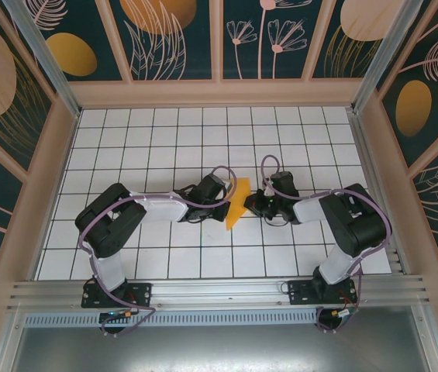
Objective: Fold a paper plane with a square sheet of paper (pick it up from the middle)
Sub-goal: Third fold the triangle at the center of the table.
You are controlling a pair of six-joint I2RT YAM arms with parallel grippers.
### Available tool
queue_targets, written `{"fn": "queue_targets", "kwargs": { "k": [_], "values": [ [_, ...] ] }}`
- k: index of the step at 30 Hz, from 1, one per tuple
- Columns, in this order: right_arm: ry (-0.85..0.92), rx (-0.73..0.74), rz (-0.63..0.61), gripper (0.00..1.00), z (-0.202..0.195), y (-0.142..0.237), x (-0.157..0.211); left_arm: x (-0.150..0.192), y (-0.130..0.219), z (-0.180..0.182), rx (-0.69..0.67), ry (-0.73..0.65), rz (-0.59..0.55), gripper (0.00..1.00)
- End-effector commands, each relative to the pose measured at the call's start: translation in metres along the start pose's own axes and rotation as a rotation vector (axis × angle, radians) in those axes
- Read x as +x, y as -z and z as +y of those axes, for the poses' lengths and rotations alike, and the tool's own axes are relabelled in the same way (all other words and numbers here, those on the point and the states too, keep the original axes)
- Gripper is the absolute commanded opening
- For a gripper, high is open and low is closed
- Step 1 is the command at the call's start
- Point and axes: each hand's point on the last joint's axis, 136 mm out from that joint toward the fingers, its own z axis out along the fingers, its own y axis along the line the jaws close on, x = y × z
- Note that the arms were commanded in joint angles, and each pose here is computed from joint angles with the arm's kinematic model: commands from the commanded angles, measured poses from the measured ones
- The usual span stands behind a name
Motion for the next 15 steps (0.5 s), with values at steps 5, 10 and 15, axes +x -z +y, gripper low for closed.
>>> {"fn": "queue_targets", "kwargs": {
  "k": [5,10,15],
  "values": [
    [0.041,-0.024,-0.028,0.01,0.011,0.004,-0.022,0.048,-0.015,0.020,-0.062,0.011,0.159,0.00],
    [-0.018,0.039,0.002,0.01,-0.018,-0.006,-0.011,0.047,-0.015,0.020,-0.059,0.011,0.159,0.00],
    [-0.016,0.044,-0.004,0.01,-0.018,-0.003,-0.011,0.047,-0.014,0.019,-0.055,0.007,0.159,0.00]
  ]
}}
